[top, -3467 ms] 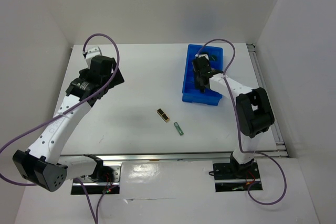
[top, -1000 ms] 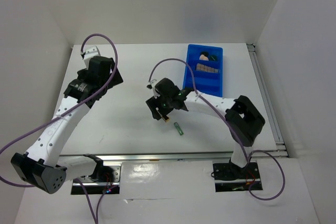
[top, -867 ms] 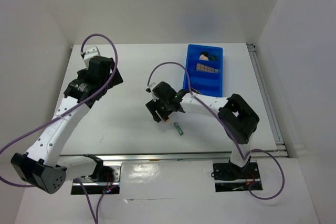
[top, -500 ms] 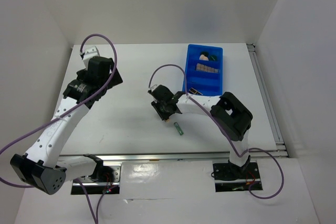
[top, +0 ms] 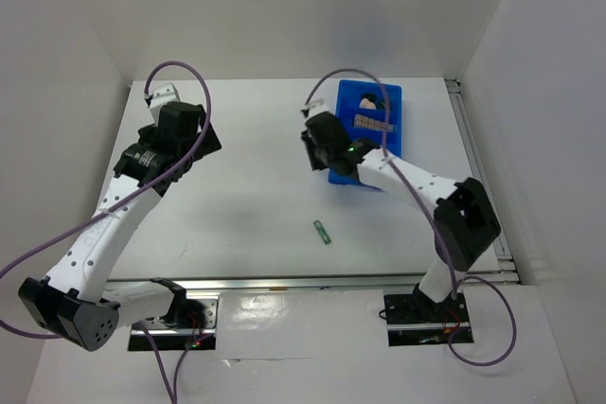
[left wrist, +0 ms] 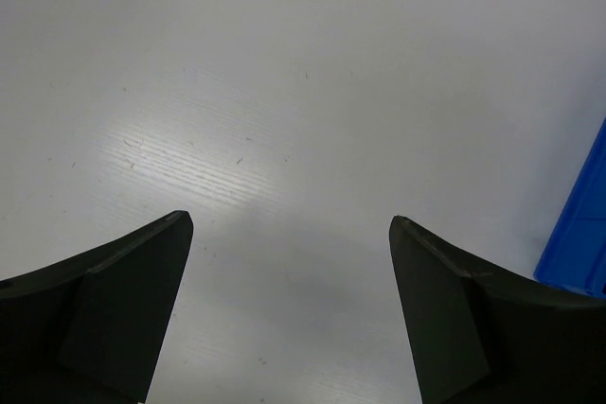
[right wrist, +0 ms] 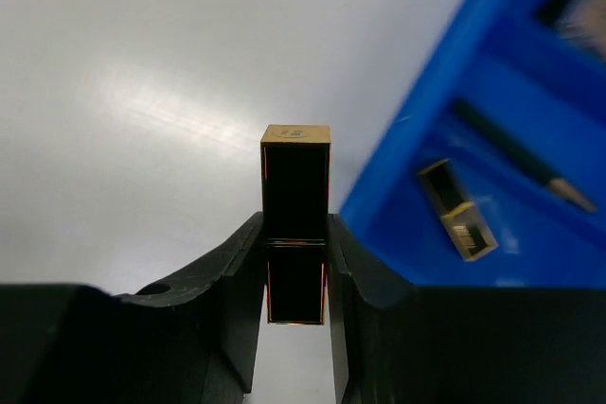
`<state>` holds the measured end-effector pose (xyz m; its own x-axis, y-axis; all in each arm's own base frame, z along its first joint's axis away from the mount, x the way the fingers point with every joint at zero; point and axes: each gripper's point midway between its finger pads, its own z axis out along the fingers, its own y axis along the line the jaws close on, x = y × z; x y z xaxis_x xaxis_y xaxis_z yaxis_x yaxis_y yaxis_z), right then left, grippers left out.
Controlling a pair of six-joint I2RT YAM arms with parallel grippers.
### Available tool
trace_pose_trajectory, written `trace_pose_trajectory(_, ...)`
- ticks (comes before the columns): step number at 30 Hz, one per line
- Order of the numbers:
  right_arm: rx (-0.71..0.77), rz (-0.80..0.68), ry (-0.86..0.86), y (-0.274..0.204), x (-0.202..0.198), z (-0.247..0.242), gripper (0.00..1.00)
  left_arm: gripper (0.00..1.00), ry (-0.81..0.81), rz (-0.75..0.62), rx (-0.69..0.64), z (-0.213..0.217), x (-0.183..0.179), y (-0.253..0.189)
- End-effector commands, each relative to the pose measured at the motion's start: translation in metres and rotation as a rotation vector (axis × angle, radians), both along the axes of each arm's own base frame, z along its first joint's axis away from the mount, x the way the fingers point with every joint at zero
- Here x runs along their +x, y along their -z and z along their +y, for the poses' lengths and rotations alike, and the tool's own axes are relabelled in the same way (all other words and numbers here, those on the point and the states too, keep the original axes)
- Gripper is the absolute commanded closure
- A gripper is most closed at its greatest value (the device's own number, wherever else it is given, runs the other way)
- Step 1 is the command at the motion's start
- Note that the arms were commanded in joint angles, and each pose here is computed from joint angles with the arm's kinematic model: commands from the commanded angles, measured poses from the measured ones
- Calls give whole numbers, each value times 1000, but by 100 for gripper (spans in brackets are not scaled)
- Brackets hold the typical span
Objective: Organize the makeup
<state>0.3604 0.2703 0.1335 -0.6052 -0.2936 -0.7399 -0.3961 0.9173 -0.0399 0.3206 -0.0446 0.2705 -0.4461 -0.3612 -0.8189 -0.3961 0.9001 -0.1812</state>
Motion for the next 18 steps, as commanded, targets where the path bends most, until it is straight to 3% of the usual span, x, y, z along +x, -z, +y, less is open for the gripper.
trace_pose_trajectory(1, 43, -162, 187, -54, 44, -56, 82, 1, -16, -38, 8, 5, 3, -13)
trace_pose_trajectory(5, -6, -147, 305, -41, 61, -101, 83, 1, -9, -45, 0, 2, 4, -14)
trace_pose_trajectory(14, -76, -48, 353, 19, 62, -124, 83, 1, -9, -45, 0, 2, 4, -14)
trace_pose_trajectory(18, -95, -35, 360, 33, 61, -127, 77, 1, -9, -36, 3, 3, 3, -12)
